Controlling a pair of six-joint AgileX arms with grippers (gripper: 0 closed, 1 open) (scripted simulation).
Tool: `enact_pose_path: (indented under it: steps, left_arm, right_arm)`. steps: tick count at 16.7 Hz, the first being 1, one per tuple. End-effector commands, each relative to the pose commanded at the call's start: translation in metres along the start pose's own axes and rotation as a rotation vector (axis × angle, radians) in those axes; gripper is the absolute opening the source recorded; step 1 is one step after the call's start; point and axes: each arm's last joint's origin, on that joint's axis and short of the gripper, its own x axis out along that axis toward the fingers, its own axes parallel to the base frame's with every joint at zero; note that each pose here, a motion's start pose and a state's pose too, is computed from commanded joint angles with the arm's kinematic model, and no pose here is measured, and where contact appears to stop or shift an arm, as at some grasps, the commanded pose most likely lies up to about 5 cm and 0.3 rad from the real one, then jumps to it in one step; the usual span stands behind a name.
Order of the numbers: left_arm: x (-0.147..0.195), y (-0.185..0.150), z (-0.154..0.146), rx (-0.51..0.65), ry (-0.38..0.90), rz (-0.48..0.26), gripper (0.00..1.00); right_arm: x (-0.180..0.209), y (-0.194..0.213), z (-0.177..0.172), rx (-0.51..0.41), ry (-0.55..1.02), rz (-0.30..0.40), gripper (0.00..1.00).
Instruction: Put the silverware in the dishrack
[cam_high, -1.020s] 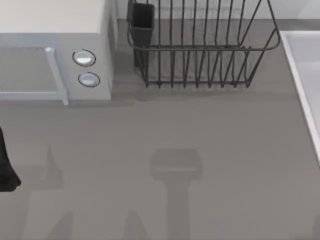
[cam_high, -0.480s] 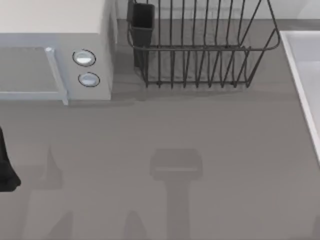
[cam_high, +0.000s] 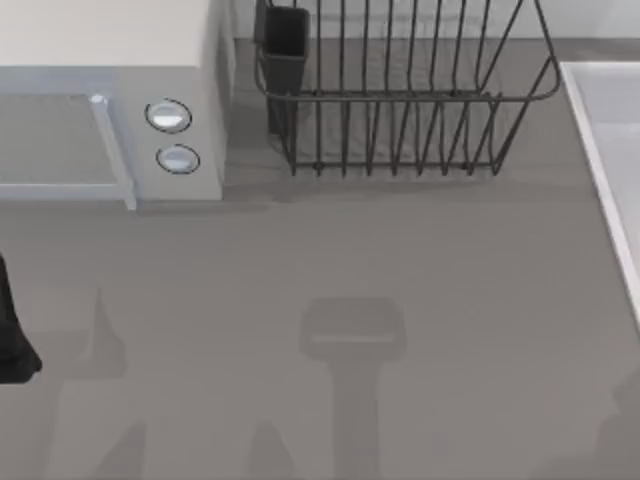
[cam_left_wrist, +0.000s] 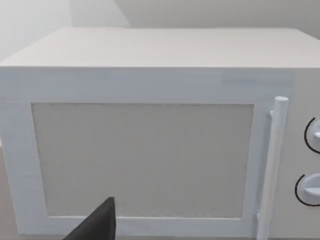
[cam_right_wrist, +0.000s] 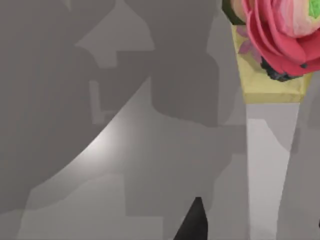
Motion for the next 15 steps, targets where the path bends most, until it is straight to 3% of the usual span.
enact_pose_path:
  steps: [6,9,15]
  left_arm:
    - [0.0,0.0,0.0,0.0,0.0,0.0,1.0]
    - [0.0,0.0,0.0,0.0,0.0,0.0,1.0]
    - [0.0,0.0,0.0,0.0,0.0,0.0,1.0]
  right_arm:
    - [-0.099,-0.001,0.003,0.0,0.032,0.039,0.0]
    - [-0.142,0.008,-0.002,0.004,0.019,0.022,0.0]
    - [-0.163,0.015,-0.007,0.008,0.003,0.002,0.0]
